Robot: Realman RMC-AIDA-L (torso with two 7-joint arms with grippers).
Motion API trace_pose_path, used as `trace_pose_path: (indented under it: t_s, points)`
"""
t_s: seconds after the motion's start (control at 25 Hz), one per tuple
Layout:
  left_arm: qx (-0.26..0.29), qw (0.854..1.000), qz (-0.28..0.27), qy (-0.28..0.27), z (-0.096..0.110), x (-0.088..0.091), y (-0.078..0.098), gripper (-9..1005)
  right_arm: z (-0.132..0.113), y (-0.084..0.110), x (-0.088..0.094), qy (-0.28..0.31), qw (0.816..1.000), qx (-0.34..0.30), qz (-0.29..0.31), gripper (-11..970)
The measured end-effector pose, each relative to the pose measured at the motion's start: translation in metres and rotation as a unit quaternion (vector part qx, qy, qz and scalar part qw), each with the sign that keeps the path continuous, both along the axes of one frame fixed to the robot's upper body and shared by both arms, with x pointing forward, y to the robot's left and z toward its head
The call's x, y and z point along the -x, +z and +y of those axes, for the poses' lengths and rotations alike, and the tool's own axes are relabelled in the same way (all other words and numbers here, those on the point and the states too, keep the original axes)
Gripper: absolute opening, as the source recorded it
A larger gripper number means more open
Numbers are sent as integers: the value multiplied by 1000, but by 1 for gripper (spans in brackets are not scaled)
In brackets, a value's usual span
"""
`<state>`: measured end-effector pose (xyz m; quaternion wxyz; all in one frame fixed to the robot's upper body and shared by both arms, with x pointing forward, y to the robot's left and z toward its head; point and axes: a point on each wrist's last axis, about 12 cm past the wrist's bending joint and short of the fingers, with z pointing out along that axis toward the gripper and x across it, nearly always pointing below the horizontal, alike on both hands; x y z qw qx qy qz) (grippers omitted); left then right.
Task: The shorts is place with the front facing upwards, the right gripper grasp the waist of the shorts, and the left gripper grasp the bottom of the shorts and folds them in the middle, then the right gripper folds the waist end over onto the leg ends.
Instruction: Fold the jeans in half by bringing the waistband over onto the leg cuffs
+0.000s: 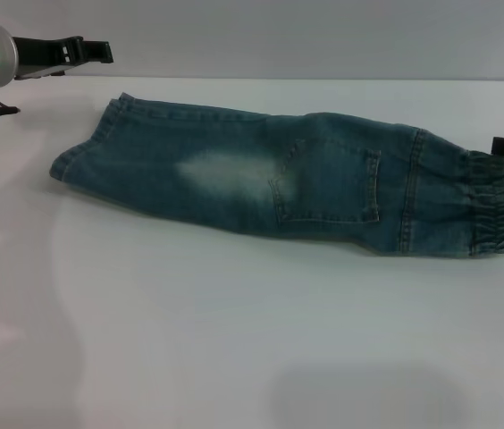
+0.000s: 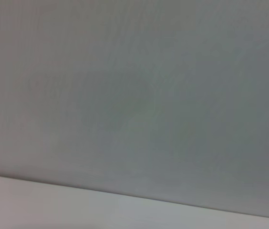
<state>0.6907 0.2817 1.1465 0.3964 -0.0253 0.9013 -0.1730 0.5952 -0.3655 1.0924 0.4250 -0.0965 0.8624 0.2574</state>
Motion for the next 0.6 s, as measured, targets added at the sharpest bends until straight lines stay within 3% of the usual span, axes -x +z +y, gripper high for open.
trace_pose_path:
  t_s: [0.4, 0.6]
  points:
    - [3, 1000, -5, 2, 1, 1, 0, 844, -4, 10, 0, -11, 1000, 0, -23, 524]
    - [13, 998, -58, -7, -2, 5, 5, 844, 27, 28, -2, 58, 995, -42, -75, 553]
